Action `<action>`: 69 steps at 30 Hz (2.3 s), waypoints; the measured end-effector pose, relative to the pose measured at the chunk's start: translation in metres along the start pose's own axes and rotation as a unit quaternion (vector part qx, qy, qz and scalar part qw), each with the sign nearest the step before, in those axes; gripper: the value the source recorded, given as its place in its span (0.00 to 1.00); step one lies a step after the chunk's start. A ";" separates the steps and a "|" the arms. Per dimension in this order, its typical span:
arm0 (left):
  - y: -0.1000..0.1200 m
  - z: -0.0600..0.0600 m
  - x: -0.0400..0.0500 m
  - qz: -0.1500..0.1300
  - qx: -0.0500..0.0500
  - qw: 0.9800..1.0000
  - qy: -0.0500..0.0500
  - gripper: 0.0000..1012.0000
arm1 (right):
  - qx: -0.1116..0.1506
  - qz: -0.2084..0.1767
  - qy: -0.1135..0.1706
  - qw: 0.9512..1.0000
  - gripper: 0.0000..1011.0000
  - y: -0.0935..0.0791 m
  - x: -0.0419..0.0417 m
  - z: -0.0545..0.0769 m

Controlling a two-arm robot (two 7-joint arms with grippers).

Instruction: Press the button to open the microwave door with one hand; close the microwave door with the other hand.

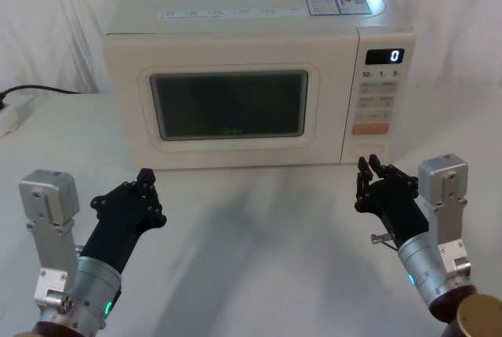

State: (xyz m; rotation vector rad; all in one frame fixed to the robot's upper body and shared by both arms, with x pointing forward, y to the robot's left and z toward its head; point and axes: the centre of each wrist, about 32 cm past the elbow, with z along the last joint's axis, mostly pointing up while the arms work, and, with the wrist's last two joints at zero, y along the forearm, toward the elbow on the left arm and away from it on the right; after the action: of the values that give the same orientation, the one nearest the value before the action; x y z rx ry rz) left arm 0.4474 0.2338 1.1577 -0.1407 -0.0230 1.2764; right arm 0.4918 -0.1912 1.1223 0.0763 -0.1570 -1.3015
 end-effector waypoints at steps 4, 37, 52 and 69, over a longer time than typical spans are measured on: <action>0.000 0.000 0.0000 0.000 0.000 1.000 0.000 0.00 | 0.000 0.000 0.000 1.000 0.27 0.000 0.0000 0.000; 0.000 0.000 0.0000 0.000 0.000 1.000 0.000 0.00 | 0.000 0.000 0.000 1.000 0.99 0.000 0.0000 0.000; 0.000 0.000 0.0000 0.000 0.000 1.000 0.000 0.05 | 0.000 0.000 0.000 1.000 0.99 0.000 0.0000 0.000; 0.000 0.000 0.0000 0.000 0.000 1.000 0.000 0.55 | 0.000 0.000 0.000 1.000 0.99 0.000 0.0000 0.000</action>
State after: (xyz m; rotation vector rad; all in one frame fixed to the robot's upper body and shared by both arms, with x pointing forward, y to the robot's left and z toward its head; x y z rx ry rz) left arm 0.4474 0.2338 1.1577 -0.1406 -0.0230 1.2763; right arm 0.4918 -0.1912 1.1223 0.0763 -0.1570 -1.3014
